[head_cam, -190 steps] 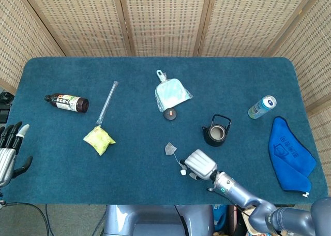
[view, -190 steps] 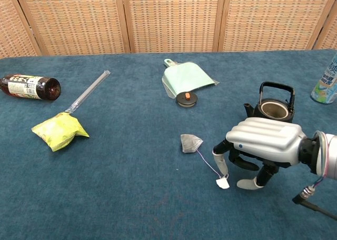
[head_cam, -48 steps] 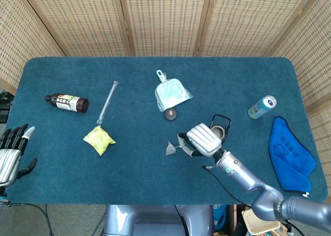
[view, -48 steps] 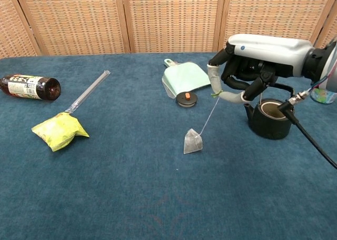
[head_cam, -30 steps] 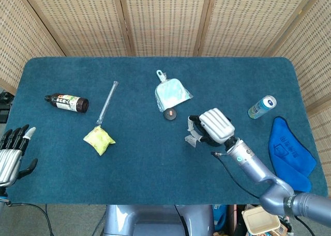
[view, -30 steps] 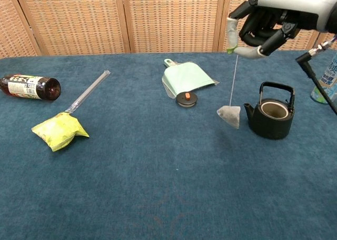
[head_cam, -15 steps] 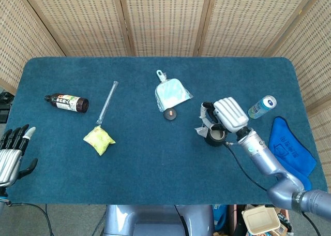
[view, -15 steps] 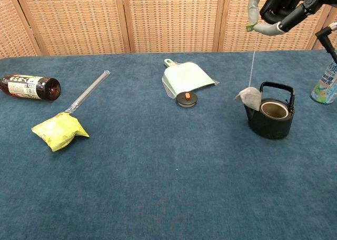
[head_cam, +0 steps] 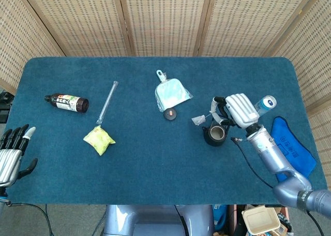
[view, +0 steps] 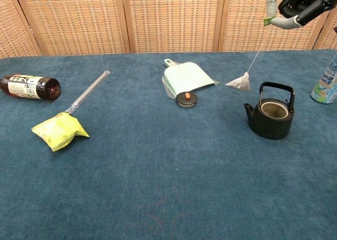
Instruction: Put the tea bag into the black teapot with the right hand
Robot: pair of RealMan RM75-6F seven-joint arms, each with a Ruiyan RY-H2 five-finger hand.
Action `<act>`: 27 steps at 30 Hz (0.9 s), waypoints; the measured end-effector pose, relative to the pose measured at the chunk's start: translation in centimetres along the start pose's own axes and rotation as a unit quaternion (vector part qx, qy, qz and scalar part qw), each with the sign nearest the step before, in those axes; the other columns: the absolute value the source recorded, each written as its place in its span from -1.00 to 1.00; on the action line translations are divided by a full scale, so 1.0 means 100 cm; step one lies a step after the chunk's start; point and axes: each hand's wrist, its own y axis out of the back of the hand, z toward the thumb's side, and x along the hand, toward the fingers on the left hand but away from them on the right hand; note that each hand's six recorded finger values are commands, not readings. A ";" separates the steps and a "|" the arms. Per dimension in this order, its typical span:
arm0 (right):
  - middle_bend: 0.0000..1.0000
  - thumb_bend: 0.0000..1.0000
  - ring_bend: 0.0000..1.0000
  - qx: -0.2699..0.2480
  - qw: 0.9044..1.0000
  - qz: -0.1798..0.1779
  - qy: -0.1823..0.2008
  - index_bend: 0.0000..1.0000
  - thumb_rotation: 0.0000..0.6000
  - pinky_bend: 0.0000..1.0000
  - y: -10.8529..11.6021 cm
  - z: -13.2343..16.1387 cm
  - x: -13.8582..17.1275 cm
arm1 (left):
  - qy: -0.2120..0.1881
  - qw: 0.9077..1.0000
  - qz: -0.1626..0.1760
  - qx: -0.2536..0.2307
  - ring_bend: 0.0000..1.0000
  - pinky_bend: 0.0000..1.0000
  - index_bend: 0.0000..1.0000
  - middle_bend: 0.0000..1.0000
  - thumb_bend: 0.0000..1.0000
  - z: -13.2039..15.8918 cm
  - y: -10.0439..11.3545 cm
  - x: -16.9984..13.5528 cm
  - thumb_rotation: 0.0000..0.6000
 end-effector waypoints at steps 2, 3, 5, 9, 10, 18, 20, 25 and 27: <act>0.86 0.36 0.94 -0.003 1.000 -0.002 -0.007 0.22 1.00 1.00 0.001 -0.007 0.002 | 0.001 1.000 0.000 0.000 -1.00 -1.00 -1.00 -1.00 -0.24 0.000 0.000 0.000 1.00; 0.86 0.36 0.94 -0.004 1.000 -0.003 -0.009 0.22 1.00 1.00 0.002 -0.008 0.002 | 0.001 1.000 0.000 0.000 -1.00 -1.00 -1.00 -1.00 -0.25 0.000 0.000 0.000 1.00; 0.86 0.36 0.94 -0.008 1.000 -0.004 -0.010 0.22 1.00 1.00 0.002 -0.010 0.003 | 0.001 1.000 0.000 0.000 -1.00 -1.00 -1.00 -1.00 -0.25 0.000 0.000 0.000 1.00; 0.86 0.36 0.94 -0.013 1.000 -0.008 -0.015 0.22 1.00 1.00 0.003 -0.016 0.003 | 0.002 1.000 -0.001 0.001 -1.00 -1.00 -1.00 -1.00 -0.25 0.000 0.000 -0.001 1.00; 0.86 0.36 0.94 -0.013 1.000 -0.008 -0.017 0.22 1.00 1.00 0.003 -0.017 0.003 | 0.002 1.000 -0.001 0.001 -1.00 -1.00 -1.00 -1.00 -0.25 0.000 0.000 -0.001 1.00; 0.86 0.39 0.94 -0.022 0.999 -0.014 -0.030 0.22 1.00 1.00 0.003 -0.028 0.007 | 0.001 1.000 -0.003 0.002 -1.00 -1.00 -1.00 -1.00 -0.24 0.001 -0.001 0.000 1.00; 0.86 0.40 0.94 -0.028 0.999 -0.017 -0.034 0.23 1.00 1.00 0.003 -0.032 0.010 | 0.001 1.000 -0.002 0.002 -1.00 -1.00 -1.00 -1.00 -0.24 0.001 0.000 0.000 1.00; 0.86 0.40 0.94 -0.033 0.999 -0.019 -0.039 0.23 1.00 1.00 0.001 -0.037 0.014 | 0.001 1.000 -0.002 0.002 -1.00 -1.00 -1.00 -1.00 -0.25 0.001 0.000 0.000 1.00; 0.86 0.40 0.94 -0.034 0.998 -0.019 -0.040 0.23 1.00 1.00 0.000 -0.039 0.016 | 0.001 1.000 -0.002 0.002 -1.00 -1.00 -1.00 -1.00 -0.25 0.001 0.000 0.000 1.00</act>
